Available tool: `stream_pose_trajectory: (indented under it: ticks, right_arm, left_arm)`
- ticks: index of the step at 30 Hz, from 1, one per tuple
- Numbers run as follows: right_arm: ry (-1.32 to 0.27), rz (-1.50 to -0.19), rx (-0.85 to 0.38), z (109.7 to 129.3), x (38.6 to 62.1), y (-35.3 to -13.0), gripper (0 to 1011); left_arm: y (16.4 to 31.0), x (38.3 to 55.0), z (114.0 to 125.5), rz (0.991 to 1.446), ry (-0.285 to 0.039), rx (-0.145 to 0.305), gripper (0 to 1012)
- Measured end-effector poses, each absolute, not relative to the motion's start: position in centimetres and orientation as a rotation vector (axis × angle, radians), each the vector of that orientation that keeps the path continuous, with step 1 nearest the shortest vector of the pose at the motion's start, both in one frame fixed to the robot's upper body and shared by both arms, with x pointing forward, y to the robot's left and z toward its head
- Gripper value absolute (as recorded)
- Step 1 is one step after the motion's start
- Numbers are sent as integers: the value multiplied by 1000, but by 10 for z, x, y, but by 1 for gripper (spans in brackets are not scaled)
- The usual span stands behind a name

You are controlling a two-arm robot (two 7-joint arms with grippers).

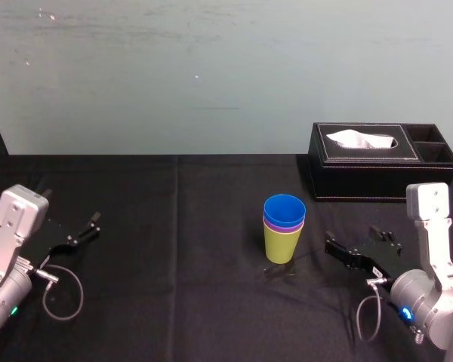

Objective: Stack the three plastic cups sequentially using one hand.

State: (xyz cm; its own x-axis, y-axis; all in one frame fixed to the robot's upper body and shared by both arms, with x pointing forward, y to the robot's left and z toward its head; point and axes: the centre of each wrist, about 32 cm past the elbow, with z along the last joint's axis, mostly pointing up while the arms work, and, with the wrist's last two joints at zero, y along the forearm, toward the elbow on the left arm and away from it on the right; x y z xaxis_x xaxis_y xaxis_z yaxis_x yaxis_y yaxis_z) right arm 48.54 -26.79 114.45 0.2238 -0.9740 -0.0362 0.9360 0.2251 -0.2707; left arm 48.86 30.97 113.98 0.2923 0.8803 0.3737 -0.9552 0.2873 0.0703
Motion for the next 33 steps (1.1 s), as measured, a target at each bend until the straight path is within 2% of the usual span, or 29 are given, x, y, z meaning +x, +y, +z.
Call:
stream_pose_trajectory:
  ticks: [33]
  right_arm:
    - [215, -1331, -207, 1145, 485, -268, 1004]
  left_arm:
    - [310, 489, 1140, 1248, -285, 304, 1000]
